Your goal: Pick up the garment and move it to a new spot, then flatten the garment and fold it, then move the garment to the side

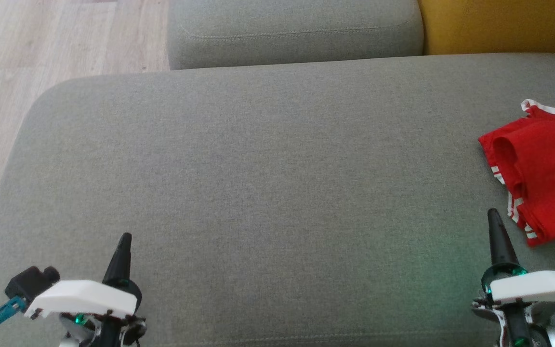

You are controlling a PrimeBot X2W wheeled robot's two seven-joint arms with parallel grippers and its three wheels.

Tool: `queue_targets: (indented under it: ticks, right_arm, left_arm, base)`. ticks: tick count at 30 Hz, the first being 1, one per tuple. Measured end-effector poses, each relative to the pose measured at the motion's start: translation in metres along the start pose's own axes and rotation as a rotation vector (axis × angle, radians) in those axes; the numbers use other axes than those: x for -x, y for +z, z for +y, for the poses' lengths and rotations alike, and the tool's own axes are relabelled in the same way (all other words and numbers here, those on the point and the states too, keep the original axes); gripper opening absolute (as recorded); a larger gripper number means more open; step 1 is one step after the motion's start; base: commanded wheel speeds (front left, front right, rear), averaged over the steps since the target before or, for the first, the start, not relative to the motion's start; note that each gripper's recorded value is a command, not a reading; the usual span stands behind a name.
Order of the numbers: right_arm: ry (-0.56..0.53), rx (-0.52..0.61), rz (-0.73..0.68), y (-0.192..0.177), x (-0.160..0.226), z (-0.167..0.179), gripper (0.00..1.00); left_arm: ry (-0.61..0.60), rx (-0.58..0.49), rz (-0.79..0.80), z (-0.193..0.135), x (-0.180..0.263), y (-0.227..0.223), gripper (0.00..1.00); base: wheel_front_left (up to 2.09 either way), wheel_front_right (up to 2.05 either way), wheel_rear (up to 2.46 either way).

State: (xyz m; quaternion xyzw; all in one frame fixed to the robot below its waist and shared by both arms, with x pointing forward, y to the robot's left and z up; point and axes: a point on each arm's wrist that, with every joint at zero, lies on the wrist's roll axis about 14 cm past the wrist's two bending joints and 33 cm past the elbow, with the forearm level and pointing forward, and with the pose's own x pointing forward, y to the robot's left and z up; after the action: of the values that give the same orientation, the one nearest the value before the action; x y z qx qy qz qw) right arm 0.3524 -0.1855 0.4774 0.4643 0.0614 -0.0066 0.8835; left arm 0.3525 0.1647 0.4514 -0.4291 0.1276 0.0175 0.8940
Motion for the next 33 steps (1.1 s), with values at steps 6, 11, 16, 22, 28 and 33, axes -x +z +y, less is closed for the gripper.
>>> queue_targets:
  ticks: [6,11,16,22,28,33]
  right_arm:
    - [0.001,-0.07,-0.005,0.002,-0.003,0.0,0.0]
    - [-0.002,-0.127,-0.014,0.003,-0.004,-0.002,0.0]
    - [-0.001,-0.185,-0.021,0.005,-0.006,-0.002,0.0]
    - [-0.002,-0.265,-0.032,0.008,-0.009,-0.003,0.0]
    - [-0.006,-0.334,-0.04,0.009,-0.01,-0.006,0.0]
    - [0.0,-0.379,-0.044,0.01,-0.013,-0.005,0.0]
  left_arm:
    - [0.0,0.078,-0.009,0.002,-0.001,0.004,0.0]
    - [-0.009,0.142,-0.005,-0.001,-0.003,0.004,0.0]
    - [-0.017,0.204,-0.016,0.0,-0.004,0.009,0.0]
    - [-0.025,0.292,-0.025,0.001,-0.005,0.011,0.0]
    - [-0.047,0.364,-0.034,-0.003,-0.007,0.016,0.0]
    - [-0.051,0.419,-0.042,-0.002,-0.007,0.018,0.0]
  base:
    - [0.0,0.0,0.0]
    - [0.0,0.0,0.0]
    - [0.0,0.0,0.0]
    - [0.0,0.0,0.0]
    - [0.0,0.0,0.0]
    - [0.0,0.0,0.0]
